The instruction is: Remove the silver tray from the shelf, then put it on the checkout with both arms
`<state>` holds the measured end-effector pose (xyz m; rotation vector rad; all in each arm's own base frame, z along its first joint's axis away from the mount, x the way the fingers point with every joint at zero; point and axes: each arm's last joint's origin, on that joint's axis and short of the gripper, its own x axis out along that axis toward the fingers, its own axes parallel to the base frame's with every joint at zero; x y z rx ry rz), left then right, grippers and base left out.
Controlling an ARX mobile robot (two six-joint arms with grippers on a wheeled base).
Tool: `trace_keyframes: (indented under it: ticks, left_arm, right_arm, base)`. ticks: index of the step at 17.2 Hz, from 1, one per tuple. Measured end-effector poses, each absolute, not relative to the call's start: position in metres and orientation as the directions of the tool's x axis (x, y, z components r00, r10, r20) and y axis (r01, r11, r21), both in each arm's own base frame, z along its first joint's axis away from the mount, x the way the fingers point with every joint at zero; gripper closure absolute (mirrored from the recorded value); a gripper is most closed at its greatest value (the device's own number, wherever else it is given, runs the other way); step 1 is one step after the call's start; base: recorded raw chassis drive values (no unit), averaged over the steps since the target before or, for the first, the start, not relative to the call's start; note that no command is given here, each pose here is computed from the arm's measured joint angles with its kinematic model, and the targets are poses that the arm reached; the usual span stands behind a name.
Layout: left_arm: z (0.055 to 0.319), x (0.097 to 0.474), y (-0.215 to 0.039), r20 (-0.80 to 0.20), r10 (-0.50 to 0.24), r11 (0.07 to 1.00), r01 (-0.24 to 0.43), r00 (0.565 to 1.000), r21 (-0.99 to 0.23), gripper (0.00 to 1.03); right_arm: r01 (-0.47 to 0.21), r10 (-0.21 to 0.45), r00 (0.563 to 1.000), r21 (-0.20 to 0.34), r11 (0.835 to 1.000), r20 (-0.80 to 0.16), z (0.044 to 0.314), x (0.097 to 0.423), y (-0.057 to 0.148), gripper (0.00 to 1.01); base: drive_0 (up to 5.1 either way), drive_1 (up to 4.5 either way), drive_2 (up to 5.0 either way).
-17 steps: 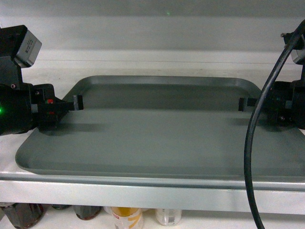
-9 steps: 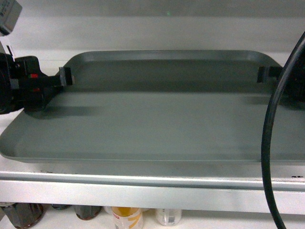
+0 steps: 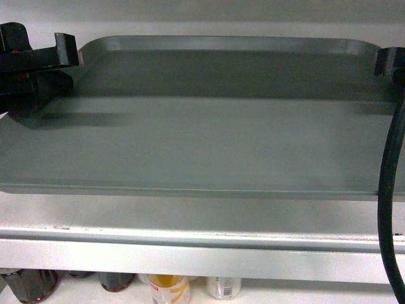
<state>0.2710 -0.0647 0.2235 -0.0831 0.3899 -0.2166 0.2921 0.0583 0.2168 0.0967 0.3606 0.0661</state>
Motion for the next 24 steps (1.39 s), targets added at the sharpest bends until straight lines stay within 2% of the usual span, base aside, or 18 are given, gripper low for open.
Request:
trace_keyframes:
  ticks: [3, 10, 24]
  left_arm:
    - [0.2227, 0.2707, -0.0647, -0.422, -0.222, 0.975, 0.185, 0.879, -0.126, 0.99]
    - [0.2214, 0.2719, -0.0660, -0.455, -0.227, 0.973, 0.182, 0.861, -0.142, 0.99]
    - [0.2224, 0.2730, -0.0675, -0.438, -0.222, 0.974, 0.179, 0.871, -0.137, 0.99]
  right_arm:
    - [-0.046, 0.084, 0.915, 0.104, 0.994, -0.395, 0.2168, 0.2929, 0.0569, 0.98]
    - [-0.034, 0.077, 0.891, 0.103, 0.994, -0.447, 0.2225, 0.2942, 0.0553, 0.98]
    - [-0.028, 0.070, 0.900, 0.104, 0.994, -0.431, 0.2250, 0.2946, 0.0536, 0.98]
  base:
    - [0.0, 0.00, 0.0]
    - [0.0, 0.00, 0.0]
    - [0.0, 0.00, 0.0]
